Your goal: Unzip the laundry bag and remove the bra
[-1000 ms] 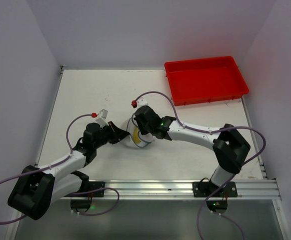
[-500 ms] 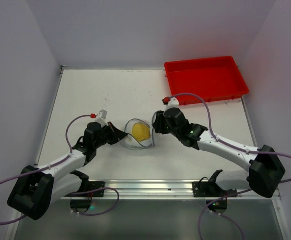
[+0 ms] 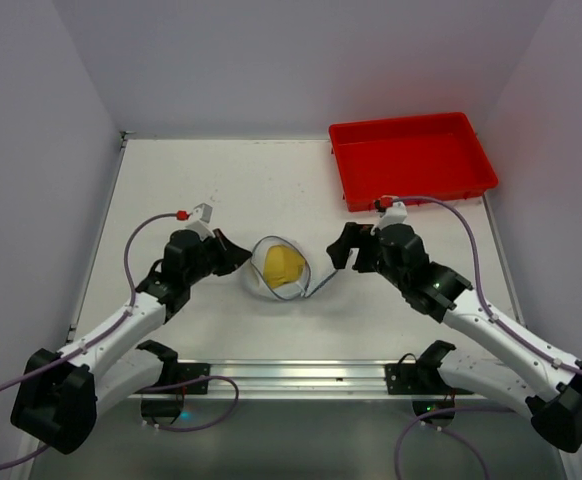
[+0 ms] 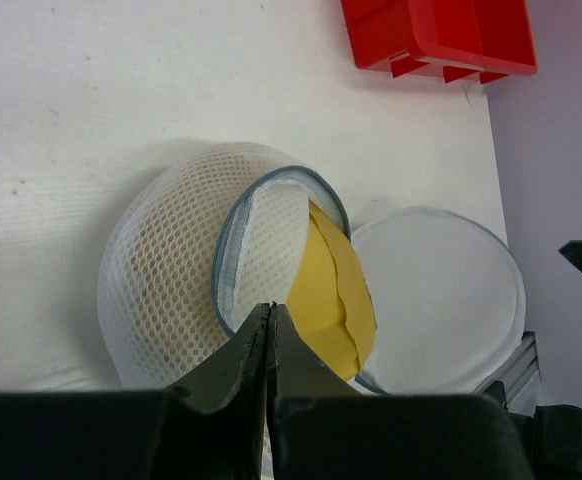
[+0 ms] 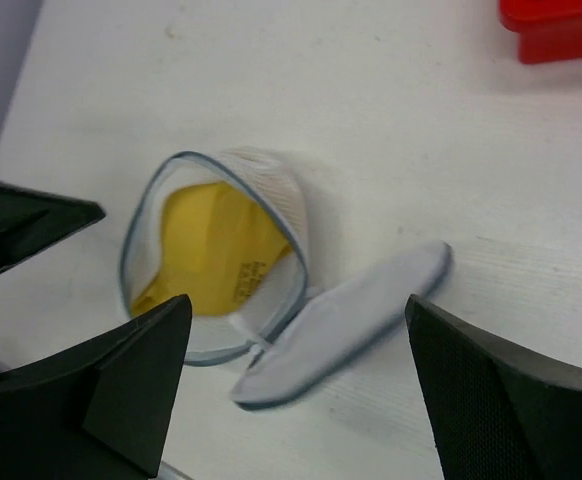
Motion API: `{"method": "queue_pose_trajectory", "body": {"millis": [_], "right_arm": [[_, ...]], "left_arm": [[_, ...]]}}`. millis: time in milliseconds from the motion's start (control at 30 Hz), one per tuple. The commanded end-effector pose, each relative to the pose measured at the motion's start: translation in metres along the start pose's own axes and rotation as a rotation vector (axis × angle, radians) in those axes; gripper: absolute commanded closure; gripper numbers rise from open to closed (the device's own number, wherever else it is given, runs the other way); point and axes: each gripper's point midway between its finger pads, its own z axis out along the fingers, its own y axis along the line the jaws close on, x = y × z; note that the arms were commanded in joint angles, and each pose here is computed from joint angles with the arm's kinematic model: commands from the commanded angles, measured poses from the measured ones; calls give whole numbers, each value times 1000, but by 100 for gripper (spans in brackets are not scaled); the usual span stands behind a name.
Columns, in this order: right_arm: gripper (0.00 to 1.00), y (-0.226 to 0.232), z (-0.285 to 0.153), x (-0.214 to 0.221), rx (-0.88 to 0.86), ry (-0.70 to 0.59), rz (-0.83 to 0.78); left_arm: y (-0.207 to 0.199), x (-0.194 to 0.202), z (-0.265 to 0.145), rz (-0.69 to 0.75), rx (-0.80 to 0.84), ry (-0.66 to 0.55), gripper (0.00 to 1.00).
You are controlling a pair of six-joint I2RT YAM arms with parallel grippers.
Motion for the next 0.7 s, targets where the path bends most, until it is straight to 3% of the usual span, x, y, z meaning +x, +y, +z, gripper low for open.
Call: {"method": "queue_pose_trajectory", "body": {"millis": [0, 100, 133, 267, 300, 500, 667], "right_arm": [[11, 58, -21, -30, -233, -31, -84], [10, 91, -25, -38, -333, -7, -108], [10, 99, -17, -28, -339, 33, -127], [10, 119, 4, -17, -363, 92, -124], [10, 119, 10, -13, -356, 101, -115], [10, 115, 43, 13, -320, 144, -55], [11, 106, 68, 30, -248, 188, -16]], "left_arm": [[-7, -21, -8, 83, -31, -36, 95], [-5, -21, -11, 98, -59, -16, 83], [-1, -19, -13, 96, -85, -3, 75], [2, -26, -18, 119, -138, -3, 14], [3, -24, -16, 121, -142, 16, 10], [-5, -5, 1, 100, -120, 112, 6], [-7, 17, 20, 126, -158, 165, 19]]}}
